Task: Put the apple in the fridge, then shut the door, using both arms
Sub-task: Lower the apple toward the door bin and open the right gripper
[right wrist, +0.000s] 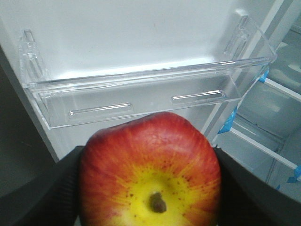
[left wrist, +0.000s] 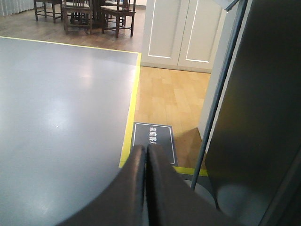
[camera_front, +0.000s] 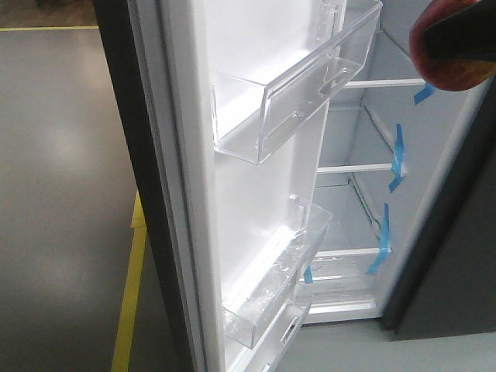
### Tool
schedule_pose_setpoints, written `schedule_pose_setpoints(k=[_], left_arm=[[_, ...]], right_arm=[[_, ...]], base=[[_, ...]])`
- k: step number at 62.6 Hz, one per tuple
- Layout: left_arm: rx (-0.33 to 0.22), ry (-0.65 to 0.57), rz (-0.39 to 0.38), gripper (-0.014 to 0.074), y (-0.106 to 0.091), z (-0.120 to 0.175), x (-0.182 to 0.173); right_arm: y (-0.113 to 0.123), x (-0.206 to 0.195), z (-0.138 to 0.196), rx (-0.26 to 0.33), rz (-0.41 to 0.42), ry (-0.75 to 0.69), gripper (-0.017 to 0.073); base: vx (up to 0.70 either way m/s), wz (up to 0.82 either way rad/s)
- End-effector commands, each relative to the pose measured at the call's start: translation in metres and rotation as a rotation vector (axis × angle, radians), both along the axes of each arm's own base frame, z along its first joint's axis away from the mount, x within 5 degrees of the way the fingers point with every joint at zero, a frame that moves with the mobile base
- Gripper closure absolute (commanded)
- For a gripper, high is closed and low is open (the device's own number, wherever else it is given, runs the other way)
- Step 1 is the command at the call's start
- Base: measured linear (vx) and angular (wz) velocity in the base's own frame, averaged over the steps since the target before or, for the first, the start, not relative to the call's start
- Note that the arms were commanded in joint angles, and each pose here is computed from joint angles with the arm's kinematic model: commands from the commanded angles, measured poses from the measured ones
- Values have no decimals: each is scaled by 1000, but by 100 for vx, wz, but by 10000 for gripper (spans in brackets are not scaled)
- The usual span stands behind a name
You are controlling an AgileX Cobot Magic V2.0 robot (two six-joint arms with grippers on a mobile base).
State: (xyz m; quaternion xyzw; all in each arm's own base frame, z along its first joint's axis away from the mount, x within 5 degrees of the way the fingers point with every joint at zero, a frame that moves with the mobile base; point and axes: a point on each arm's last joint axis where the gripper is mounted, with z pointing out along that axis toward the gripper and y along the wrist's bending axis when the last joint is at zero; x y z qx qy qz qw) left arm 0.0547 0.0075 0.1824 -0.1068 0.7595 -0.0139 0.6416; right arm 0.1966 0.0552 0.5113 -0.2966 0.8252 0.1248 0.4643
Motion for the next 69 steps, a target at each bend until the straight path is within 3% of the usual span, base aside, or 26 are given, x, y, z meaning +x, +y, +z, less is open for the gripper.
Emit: schedule_pose_setpoints(k=[1, 69], left_arm=[[-8, -56, -9, 600, -1, -3, 1], [-8, -56, -9, 600, -1, -3, 1]], right_arm=[[0, -6, 16, 47, -10, -100, 566], [0, -6, 16, 47, -9, -100, 566]], base=[[0, 0], [0, 0]])
